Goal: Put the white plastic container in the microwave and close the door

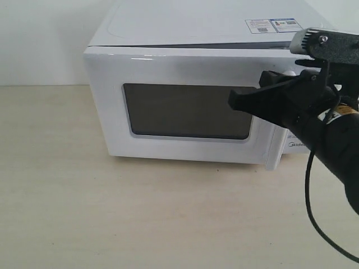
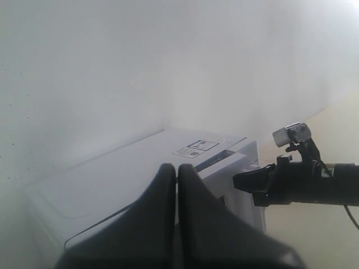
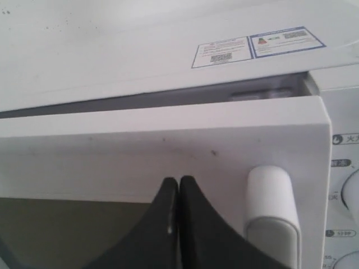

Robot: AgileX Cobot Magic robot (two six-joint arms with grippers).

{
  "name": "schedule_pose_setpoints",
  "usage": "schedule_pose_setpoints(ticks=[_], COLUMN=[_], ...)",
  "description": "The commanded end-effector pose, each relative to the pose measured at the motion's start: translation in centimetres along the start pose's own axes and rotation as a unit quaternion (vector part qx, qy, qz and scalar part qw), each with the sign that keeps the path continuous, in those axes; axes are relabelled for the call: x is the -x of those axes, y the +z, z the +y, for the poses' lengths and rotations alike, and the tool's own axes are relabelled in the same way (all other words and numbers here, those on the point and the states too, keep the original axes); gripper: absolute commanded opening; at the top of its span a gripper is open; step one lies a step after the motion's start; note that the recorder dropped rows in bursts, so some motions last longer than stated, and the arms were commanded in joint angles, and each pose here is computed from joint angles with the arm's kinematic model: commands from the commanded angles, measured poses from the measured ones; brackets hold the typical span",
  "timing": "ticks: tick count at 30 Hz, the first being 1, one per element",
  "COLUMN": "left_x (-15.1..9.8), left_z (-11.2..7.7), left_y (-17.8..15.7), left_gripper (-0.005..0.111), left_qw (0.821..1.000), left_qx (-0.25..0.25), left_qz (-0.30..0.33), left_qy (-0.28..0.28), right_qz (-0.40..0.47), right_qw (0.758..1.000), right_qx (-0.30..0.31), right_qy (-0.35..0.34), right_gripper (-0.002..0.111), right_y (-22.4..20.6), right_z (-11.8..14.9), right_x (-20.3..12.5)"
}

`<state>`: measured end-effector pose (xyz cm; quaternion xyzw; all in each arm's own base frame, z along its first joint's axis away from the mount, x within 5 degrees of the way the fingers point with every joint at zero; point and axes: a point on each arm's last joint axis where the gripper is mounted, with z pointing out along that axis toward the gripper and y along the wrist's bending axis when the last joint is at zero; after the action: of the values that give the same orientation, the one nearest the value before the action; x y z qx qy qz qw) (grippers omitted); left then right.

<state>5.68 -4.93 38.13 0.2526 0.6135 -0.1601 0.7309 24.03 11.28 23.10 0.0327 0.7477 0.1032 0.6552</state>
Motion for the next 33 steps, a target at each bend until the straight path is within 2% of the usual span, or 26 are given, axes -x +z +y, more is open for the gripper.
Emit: schedule_pose_setpoints(ticks=[1,9,24,33], left_x=[0.0,0.0,0.0,0.0], left_z=[-0.1,-0.2,-0.2,-0.2], left_y=[-0.1,-0.1,-0.1,-0.1], left_gripper=[0.004,0.004,0.004,0.004], left_qw=[1.0,1.0,1.0,1.0], left_qx=[-0.002,-0.006,-0.008,-0.008], left_qz=[-0.004,-0.003,-0.002,-0.002], left_qy=[-0.015,-0.015,-0.015,-0.015], right_qz=[-0.023,-0.049,-0.066,-0.063], right_qw=[1.0,0.998,0.996,0.995], right_qx=[-0.017,-0.038,-0.05,-0.078], right_qy=[-0.003,-0.017,-0.027,-0.022], right_gripper=[0.0,0.0,0.0,0.0], right_y=[0.5,1.4,4.1,4.7], right_z=[-0.3,-0.5,0.7,-0.4], right_x=[-0.5,-1.4,-1.1,-0.6])
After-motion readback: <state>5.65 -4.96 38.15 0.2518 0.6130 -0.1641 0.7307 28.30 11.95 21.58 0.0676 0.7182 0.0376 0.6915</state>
